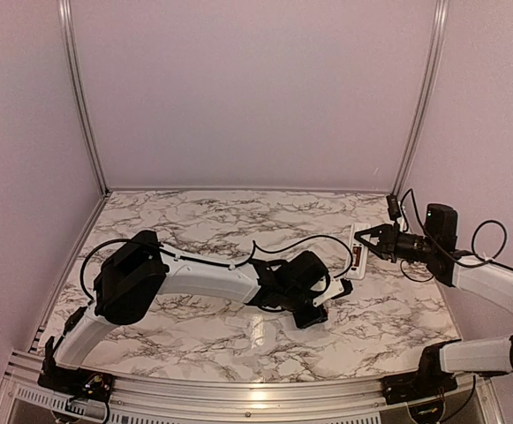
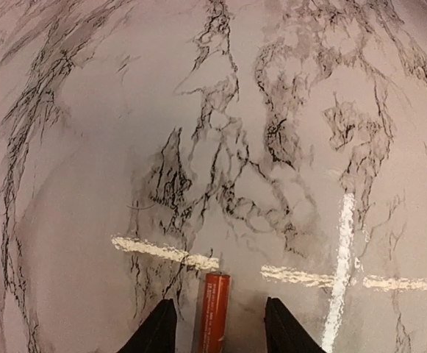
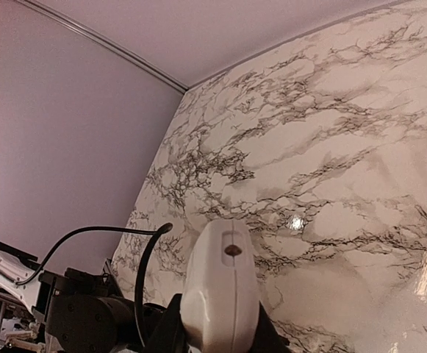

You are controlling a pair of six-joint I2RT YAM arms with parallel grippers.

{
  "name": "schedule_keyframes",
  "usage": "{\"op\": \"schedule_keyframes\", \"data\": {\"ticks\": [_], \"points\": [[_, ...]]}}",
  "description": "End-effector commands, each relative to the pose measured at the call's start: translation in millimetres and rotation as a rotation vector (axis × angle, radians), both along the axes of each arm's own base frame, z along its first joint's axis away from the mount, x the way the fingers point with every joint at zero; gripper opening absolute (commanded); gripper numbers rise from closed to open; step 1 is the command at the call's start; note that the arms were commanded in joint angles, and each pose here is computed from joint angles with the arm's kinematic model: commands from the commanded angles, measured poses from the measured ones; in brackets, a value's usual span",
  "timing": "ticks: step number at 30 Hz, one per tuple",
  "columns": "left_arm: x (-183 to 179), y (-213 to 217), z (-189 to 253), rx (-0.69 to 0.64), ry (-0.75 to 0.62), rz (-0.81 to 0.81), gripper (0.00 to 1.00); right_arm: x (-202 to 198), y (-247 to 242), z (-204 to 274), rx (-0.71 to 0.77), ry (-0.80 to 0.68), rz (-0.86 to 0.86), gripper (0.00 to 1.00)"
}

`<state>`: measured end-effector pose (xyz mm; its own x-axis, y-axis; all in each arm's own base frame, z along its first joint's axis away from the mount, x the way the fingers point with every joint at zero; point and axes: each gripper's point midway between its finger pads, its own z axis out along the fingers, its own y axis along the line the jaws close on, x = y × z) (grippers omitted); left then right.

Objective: Load the batteries into the remote control
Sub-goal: Pick up the battery from the center of the board.

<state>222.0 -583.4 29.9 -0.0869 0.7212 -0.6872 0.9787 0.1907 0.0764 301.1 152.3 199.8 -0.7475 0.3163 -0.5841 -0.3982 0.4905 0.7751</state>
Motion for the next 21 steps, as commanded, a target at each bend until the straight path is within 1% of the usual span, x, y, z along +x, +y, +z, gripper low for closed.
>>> {"op": "schedule_keyframes", "data": {"ticks": [1,7,10,12,14,15,18,19,21], "points": [[7.0,3.7,-13.5,0.06,-0.01,0.019,0.38,1.7,-0.5,16.2,0.003,-0.044,0.009,0.0],[6.0,19.5,-21.9,0.094,0.006,0.039,0.12,2.6,-0.6,17.7,0.002,-0.047,0.018,0.0],[1.7,31.2,-18.8,0.094,0.009,0.04,0.01,2.6,0.9,16.0,0.005,-0.041,0.032,0.0],[-3.0,40.9,-3.8,0.064,-0.002,0.036,0.0,1.7,2.3,13.9,0.009,-0.037,0.048,0.0],[-10.6,50.8,16.6,0.002,-0.009,0.027,0.0,0.9,3.0,11.3,0.008,-0.034,0.057,0.0],[-19.2,58.1,25.6,-0.051,-0.01,0.008,0.0,0.4,3.5,10.7,0.009,-0.035,0.062,0.0],[-38.0,73.4,75.3,-0.255,-0.065,-0.041,0.0,-0.5,5.5,11.7,0.021,-0.039,0.074,0.0],[-41.0,78.9,87.9,-0.303,-0.089,-0.047,0.0,-1.0,6.3,12.2,0.025,-0.04,0.078,0.0],[-45.3,89.2,105.8,-0.356,-0.126,-0.058,0.0,-2.3,8.6,12.8,0.028,-0.04,0.087,0.0]]}}
